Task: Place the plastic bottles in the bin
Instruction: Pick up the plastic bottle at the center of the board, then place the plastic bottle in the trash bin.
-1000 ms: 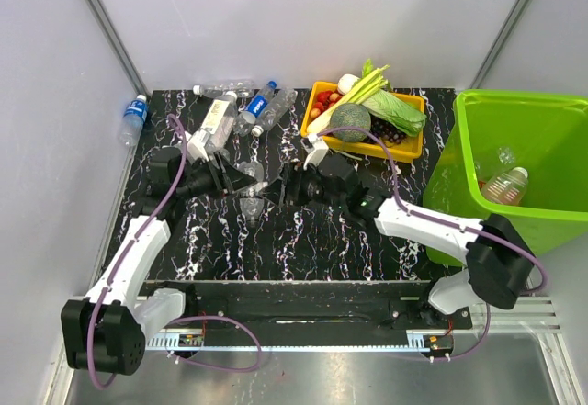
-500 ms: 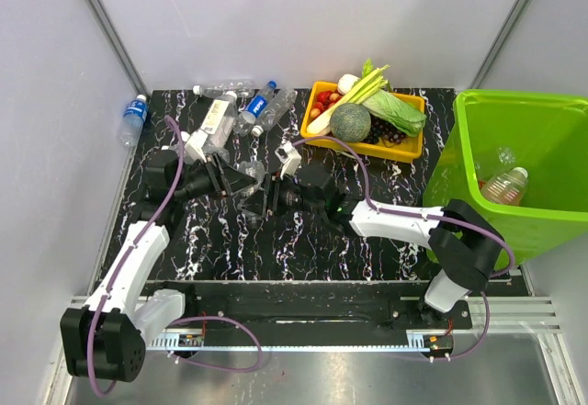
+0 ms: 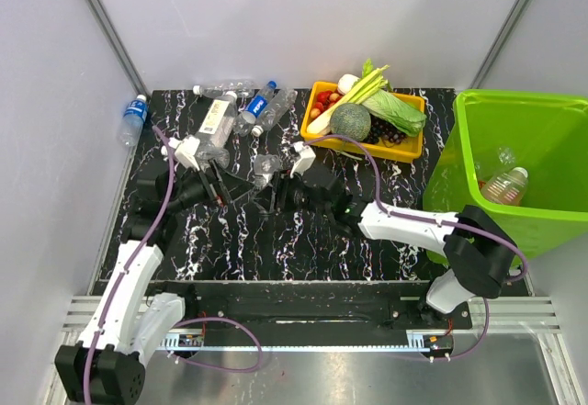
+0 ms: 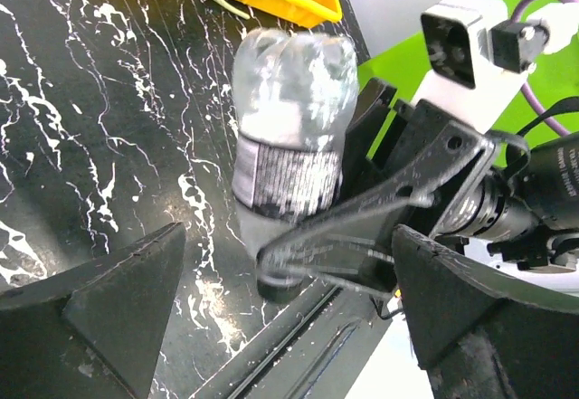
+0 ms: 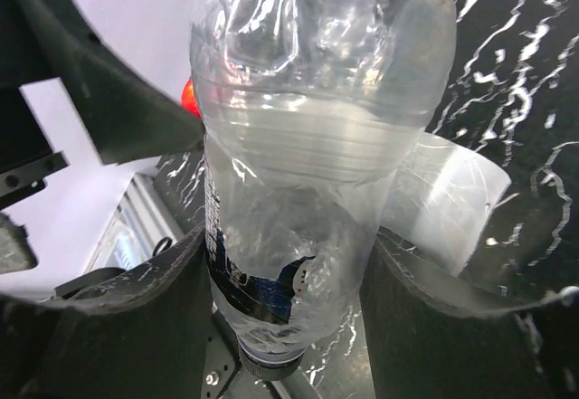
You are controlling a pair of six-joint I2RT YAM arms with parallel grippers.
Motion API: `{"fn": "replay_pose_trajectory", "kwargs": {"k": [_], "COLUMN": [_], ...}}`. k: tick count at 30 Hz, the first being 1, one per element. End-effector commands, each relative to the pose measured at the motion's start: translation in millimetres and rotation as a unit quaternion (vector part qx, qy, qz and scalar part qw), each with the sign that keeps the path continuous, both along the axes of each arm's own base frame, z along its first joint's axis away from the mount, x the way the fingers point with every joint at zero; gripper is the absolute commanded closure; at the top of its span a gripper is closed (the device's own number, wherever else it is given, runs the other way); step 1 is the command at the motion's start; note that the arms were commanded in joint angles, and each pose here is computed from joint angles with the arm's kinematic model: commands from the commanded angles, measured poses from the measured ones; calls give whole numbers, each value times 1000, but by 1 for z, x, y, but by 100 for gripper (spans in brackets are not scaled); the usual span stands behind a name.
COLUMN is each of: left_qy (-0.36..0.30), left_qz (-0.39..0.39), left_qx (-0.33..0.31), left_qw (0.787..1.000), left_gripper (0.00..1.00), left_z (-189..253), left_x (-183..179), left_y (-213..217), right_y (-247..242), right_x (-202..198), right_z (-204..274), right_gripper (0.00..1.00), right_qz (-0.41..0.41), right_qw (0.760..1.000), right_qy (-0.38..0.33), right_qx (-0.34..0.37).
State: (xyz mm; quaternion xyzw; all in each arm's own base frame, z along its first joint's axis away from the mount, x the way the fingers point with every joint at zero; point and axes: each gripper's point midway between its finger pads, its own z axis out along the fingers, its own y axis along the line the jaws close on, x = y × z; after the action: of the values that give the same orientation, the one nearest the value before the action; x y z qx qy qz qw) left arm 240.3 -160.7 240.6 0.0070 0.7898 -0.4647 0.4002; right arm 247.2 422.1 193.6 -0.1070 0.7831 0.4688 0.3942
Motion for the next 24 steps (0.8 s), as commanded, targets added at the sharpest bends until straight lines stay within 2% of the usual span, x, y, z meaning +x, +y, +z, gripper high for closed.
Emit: {"fn": "replay_pose_trajectory", "kwargs": {"k": [1, 7, 12, 20, 24], "left_qy": [-39, -60, -78, -76, -75], "left_qz": [25, 64, 93, 137, 141], "left_qx": [22, 61, 87, 113, 114], "left_qw": [999, 994, 989, 981, 981], "left_gripper": [1, 1, 1, 1, 1], "left_z": [22, 18, 12, 5, 2], "left_x": [-4, -13, -16, -20, -22], "left_y": [9, 25, 37, 51, 52], "right_y": [-27, -72, -123, -192, -240], "right_x": [28, 60, 81, 89, 85], "right_z": [33, 61, 118, 198, 235], "right_gripper": [66, 67, 68, 68, 68], "right_qz": [-61, -118, -186, -282, -346], "right_qw": [997, 990, 974, 935, 898], "right_qy": [-44, -65, -117, -193, -229], "right_qx": [-8, -37, -48, -98, -145]}}
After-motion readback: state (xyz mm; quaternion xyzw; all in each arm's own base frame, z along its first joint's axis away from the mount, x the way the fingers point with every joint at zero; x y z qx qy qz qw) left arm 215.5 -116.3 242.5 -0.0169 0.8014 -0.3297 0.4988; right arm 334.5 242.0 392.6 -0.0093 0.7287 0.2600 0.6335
